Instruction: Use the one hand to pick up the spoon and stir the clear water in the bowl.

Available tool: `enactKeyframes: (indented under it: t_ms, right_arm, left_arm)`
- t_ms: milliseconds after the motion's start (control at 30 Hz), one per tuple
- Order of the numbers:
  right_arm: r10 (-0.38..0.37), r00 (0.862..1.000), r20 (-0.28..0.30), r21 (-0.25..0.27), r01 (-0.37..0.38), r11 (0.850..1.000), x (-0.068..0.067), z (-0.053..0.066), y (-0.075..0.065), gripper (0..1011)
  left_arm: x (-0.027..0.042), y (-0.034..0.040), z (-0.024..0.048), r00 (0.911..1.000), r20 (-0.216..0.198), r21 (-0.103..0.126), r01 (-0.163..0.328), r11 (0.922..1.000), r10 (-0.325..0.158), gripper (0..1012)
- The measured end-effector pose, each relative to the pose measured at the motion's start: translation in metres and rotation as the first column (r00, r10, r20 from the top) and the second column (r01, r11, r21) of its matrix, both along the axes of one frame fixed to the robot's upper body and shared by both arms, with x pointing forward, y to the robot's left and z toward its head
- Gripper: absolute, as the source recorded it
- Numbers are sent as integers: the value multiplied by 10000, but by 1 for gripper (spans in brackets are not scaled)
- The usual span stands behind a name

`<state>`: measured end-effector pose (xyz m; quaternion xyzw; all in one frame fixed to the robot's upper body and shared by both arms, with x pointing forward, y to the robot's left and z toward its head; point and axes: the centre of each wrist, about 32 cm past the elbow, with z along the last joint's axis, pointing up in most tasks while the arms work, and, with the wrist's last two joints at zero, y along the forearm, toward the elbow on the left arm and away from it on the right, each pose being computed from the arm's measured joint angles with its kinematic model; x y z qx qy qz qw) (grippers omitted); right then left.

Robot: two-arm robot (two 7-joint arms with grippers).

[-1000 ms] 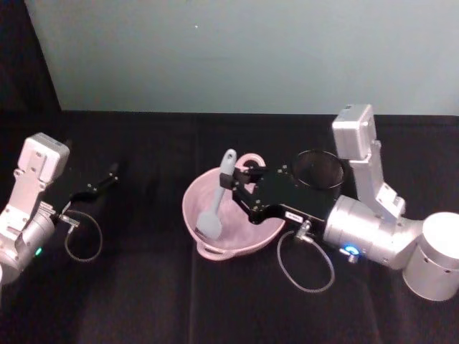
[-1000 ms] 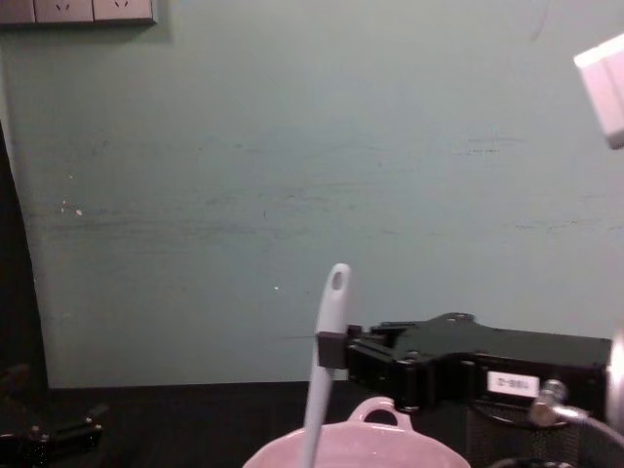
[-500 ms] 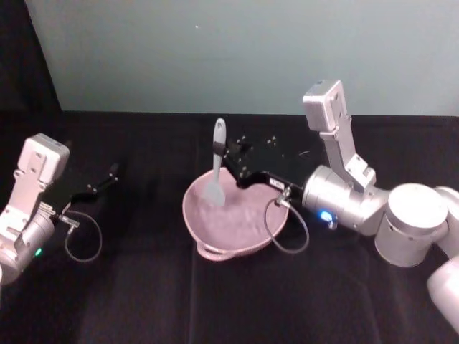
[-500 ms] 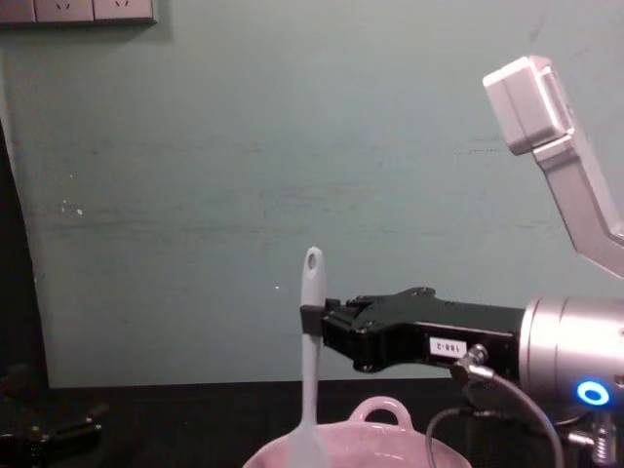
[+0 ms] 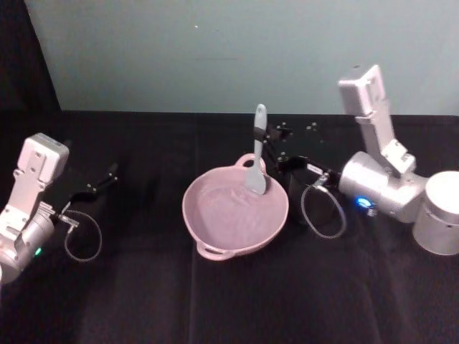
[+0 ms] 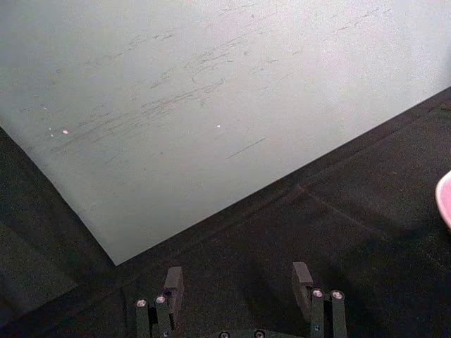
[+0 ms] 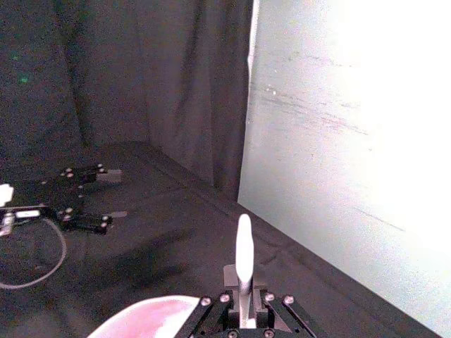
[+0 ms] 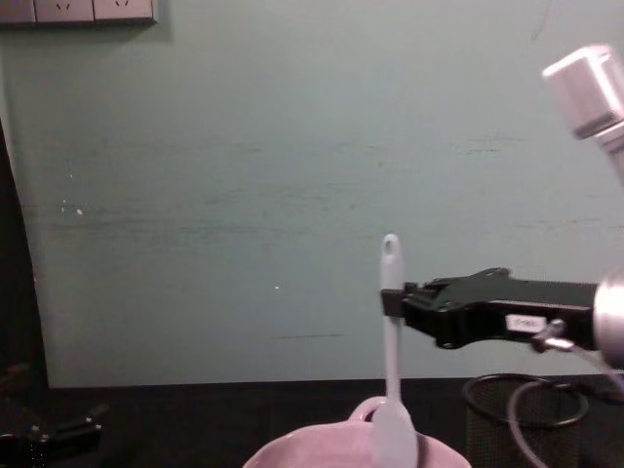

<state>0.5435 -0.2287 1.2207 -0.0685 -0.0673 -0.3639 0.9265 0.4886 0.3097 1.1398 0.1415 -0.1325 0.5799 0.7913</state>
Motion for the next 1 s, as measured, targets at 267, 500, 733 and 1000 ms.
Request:
enactKeyframes:
  t_ms: [267,500,733,1000]
  right_arm:
    - [596,9969,-522,77,-593,9982,-290,102,-176,110]
    - [1269,9872,-968,419,-1234,9915,-455,77,-80,110]
    - [1740,9774,-1204,756,-1658,9833,-470,17,118,110]
    - [1603,9832,-876,860,-1528,9845,-292,-42,362,110]
  left_arm:
    - [0,0,0,10000,0,1,1,10000,-1,1011]
    - [0,0,0,10000,0,0,0,10000,0,1011]
    - [0,0,0,10000,0,0,1,10000,-1,1011]
    - [0,0,0,10000,0,0,1,10000,-1,1011]
